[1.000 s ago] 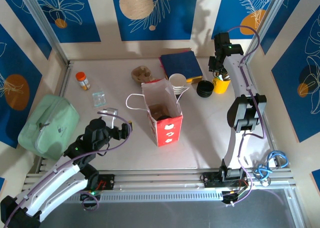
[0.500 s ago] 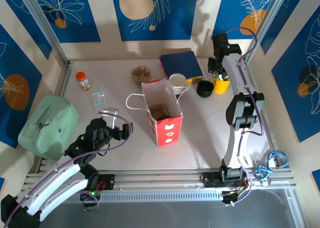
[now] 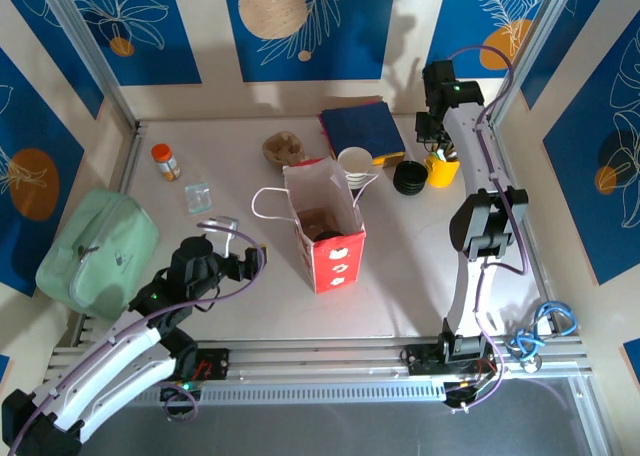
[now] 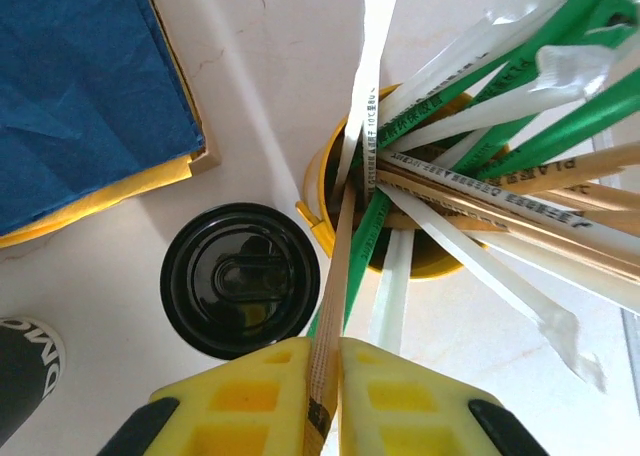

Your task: Pack the takeout coffee

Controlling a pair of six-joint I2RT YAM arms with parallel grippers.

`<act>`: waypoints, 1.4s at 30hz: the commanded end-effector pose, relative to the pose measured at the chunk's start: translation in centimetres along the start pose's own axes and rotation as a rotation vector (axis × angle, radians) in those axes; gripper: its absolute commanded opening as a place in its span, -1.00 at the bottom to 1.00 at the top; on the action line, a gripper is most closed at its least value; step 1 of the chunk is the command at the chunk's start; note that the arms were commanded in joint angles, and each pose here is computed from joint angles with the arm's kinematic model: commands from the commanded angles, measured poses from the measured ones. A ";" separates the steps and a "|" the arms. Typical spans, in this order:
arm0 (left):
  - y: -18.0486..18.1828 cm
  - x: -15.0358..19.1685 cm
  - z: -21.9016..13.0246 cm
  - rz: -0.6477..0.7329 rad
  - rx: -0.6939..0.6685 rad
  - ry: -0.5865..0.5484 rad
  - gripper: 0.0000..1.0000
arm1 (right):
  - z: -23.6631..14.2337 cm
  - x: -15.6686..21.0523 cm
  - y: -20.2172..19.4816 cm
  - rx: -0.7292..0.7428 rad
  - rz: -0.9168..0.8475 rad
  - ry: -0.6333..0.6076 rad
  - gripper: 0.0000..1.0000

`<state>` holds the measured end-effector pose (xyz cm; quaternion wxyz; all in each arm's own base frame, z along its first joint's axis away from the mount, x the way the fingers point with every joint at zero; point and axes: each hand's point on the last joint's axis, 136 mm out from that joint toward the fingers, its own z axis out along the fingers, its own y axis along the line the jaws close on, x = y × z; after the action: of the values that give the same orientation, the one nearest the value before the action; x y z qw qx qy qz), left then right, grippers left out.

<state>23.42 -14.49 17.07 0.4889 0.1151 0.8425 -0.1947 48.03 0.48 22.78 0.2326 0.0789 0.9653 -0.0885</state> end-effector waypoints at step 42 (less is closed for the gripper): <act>-0.5 -1.6 -0.5 -0.030 0.028 -0.030 0.87 | -37.0 11.1 8.9 -0.829 -0.243 -0.417 -0.80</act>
<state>23.52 -14.82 17.48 0.4864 0.1167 0.8421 -0.2014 25.56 15.93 48.32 0.4392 -0.1316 0.8657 0.2008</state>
